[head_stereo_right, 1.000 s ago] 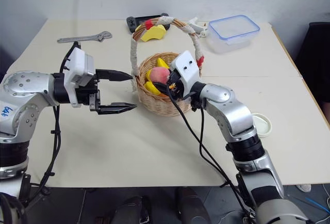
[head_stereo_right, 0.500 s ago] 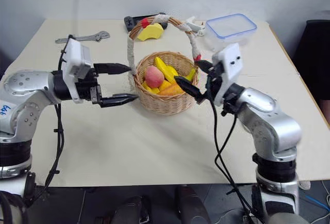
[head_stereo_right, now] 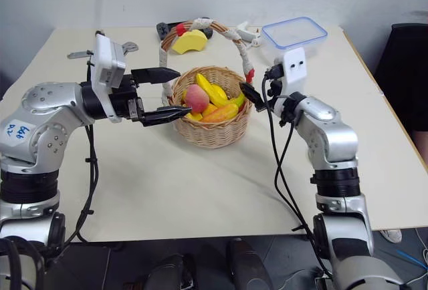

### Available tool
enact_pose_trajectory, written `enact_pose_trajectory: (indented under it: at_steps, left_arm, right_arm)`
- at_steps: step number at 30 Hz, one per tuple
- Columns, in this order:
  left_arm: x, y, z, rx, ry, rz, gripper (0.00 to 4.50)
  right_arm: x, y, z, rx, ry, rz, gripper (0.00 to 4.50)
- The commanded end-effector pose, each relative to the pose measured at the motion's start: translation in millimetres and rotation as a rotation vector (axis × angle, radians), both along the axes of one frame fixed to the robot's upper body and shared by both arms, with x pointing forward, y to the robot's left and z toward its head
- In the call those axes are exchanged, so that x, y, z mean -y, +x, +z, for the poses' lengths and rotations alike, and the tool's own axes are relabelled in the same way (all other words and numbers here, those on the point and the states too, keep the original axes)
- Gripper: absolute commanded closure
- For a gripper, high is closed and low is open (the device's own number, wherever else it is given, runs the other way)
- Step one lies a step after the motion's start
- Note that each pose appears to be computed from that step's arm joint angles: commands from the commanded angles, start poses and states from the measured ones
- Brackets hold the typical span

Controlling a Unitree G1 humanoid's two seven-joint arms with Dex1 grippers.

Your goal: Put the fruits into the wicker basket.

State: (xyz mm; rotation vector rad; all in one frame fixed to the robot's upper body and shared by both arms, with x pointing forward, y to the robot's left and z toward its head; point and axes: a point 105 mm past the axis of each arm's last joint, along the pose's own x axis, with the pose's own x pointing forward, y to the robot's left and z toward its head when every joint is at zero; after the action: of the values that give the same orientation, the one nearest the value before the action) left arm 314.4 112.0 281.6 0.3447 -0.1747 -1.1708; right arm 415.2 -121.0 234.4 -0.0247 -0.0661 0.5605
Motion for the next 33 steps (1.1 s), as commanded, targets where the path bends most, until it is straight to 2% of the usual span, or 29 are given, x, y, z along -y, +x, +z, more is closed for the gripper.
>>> enact_pose_trajectory:
  at_steps: [1, 3, 11, 14, 20, 28, 33]
  left_arm:
    - [-1, -5, 8, 0.058, 0.013, 0.005, 0.00]
    - [-2, -5, 9, 0.059, 0.011, 0.009, 0.00]
    - [-2, -5, 13, 0.073, 0.009, 0.012, 0.00]
    - [-2, -2, 12, 0.069, 0.004, 0.018, 0.00]
    - [6, -3, 16, 0.074, -0.011, -0.010, 0.00]
    - [14, -6, 14, 0.071, -0.005, -0.057, 0.00]
    - [13, -2, 15, 0.074, -0.008, -0.054, 0.00]
  right_arm:
    - [-9, 9, 26, 0.097, 0.022, 0.010, 0.19]
    - [-12, 11, 27, 0.110, 0.024, 0.019, 0.62]
    - [-14, 8, 31, 0.148, 0.042, 0.045, 3.41]
    - [-8, 4, 33, 0.165, 0.028, 0.029, 4.22]
    - [46, -7, 49, 0.170, 0.096, -0.099, 4.25]
    - [141, -28, 64, 0.216, -0.060, -0.303, 4.25]
    - [183, -34, 58, 0.212, -0.140, -0.410, 4.25]
